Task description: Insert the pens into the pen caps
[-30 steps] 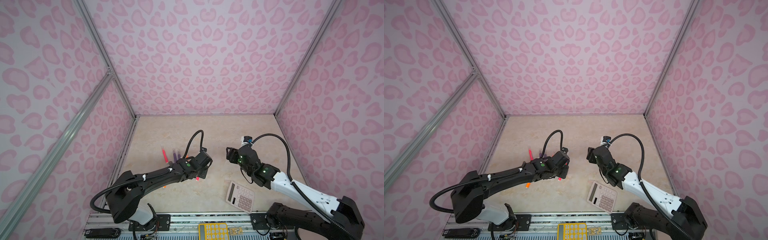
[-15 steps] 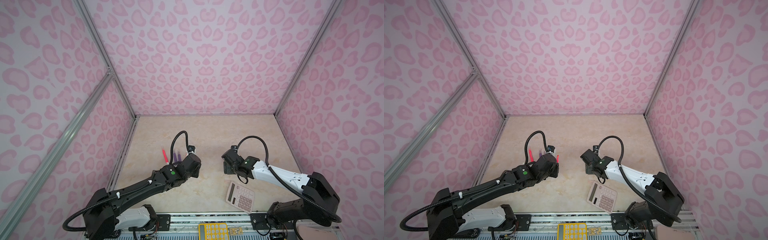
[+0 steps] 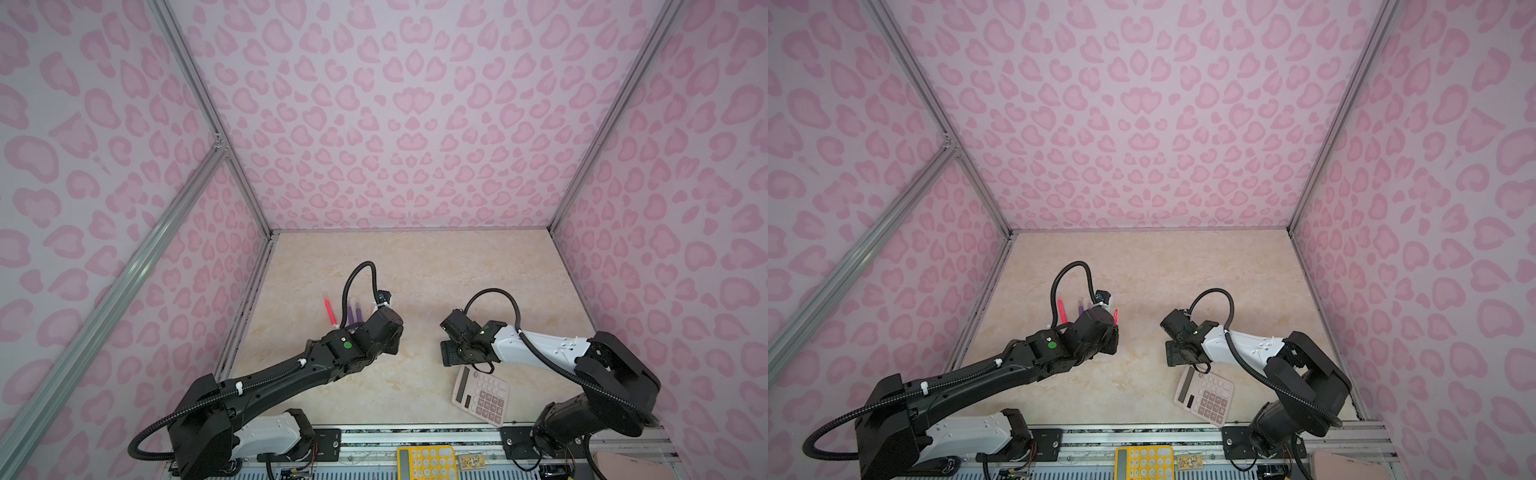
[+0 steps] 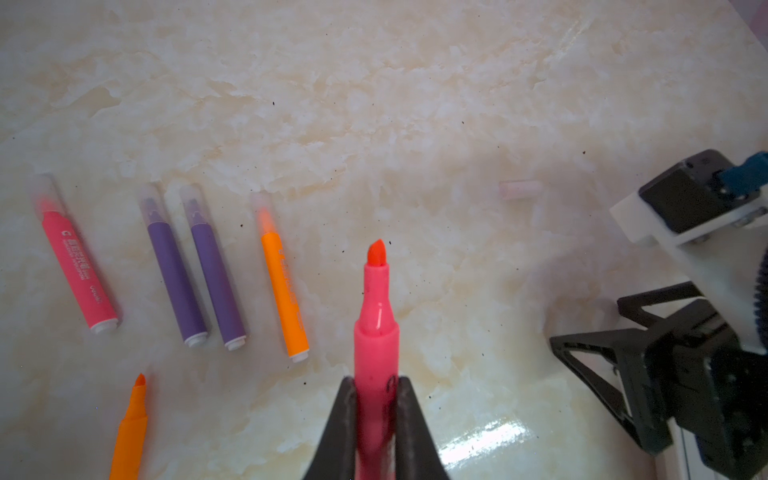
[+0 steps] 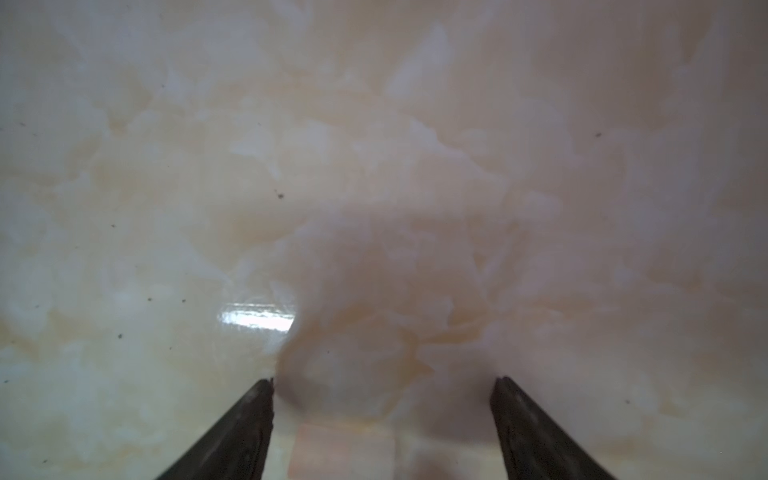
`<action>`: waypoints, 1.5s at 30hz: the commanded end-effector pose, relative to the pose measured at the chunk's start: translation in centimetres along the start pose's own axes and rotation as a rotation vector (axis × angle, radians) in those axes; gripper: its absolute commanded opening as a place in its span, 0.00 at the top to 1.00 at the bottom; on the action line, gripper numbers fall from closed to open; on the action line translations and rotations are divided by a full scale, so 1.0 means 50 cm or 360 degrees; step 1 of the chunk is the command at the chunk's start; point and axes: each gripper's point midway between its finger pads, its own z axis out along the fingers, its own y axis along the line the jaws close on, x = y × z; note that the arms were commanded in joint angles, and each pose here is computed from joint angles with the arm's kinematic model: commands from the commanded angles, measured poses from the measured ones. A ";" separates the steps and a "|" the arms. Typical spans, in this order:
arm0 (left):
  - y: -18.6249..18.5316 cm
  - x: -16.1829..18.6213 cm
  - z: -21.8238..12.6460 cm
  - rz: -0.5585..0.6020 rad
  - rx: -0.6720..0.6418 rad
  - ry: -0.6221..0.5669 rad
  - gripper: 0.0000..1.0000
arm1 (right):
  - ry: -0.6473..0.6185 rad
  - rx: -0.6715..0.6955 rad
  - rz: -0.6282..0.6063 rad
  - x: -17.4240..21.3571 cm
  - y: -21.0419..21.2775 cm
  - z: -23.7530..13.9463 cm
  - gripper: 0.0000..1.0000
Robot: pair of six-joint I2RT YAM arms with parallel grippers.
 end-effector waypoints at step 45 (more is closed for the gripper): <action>-0.005 -0.015 -0.001 -0.0019 0.0001 -0.0027 0.97 | 0.0068 -0.0012 -0.0025 0.050 0.011 -0.004 0.47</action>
